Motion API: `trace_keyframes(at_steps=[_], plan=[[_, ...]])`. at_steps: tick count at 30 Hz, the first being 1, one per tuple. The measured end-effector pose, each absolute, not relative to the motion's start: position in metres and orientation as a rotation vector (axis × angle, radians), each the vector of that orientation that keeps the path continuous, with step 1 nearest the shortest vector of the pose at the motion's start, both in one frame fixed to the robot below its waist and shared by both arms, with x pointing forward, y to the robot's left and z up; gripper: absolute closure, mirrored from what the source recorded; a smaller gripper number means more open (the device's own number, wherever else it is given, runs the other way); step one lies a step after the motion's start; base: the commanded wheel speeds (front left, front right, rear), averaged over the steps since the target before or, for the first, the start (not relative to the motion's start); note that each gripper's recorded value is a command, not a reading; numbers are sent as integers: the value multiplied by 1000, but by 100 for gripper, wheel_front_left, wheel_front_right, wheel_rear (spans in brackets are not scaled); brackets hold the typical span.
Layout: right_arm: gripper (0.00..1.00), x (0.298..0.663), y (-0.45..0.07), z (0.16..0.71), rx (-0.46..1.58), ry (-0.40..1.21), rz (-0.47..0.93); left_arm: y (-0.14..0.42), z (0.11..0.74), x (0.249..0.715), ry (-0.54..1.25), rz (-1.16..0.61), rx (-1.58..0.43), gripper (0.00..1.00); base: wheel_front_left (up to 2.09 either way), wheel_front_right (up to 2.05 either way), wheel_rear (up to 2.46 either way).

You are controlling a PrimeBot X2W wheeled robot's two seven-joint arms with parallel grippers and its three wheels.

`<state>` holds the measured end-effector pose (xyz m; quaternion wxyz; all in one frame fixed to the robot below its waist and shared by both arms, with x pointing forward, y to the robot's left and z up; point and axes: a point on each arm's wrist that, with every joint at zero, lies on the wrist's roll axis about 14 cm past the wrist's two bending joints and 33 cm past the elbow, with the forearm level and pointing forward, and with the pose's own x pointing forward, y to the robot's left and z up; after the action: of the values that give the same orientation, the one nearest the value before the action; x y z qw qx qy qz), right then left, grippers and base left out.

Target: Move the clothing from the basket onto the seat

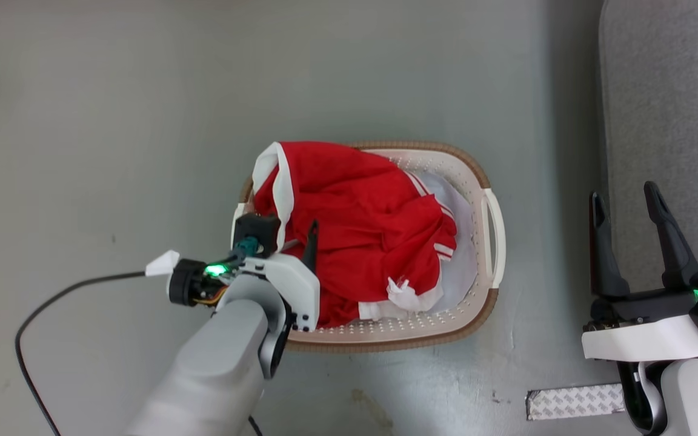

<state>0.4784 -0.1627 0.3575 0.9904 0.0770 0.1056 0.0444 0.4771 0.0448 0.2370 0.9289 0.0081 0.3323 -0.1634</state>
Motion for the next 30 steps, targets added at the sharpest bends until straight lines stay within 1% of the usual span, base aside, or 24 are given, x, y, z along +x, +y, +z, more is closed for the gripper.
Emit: trace_keyframes(at_steps=[10, 27, 28, 30], plan=[[0, 483, -160, 330, 150, 255, 94, 60, 204, 489, 742, -280, 54, 0, 0, 0, 0], [0, 482, -164, 306, 144, 299, 84, 61, 179, 497, 770, -268, 66, 0, 0, 0, 0], [0, 482, -164, 306, 144, 299, 84, 61, 179, 497, 769, -269, 67, 15, 0, 0, 0], [0, 481, -164, 305, 144, 301, 84, 61, 179, 498, 768, -270, 68, 53, 0, 0, 0]])
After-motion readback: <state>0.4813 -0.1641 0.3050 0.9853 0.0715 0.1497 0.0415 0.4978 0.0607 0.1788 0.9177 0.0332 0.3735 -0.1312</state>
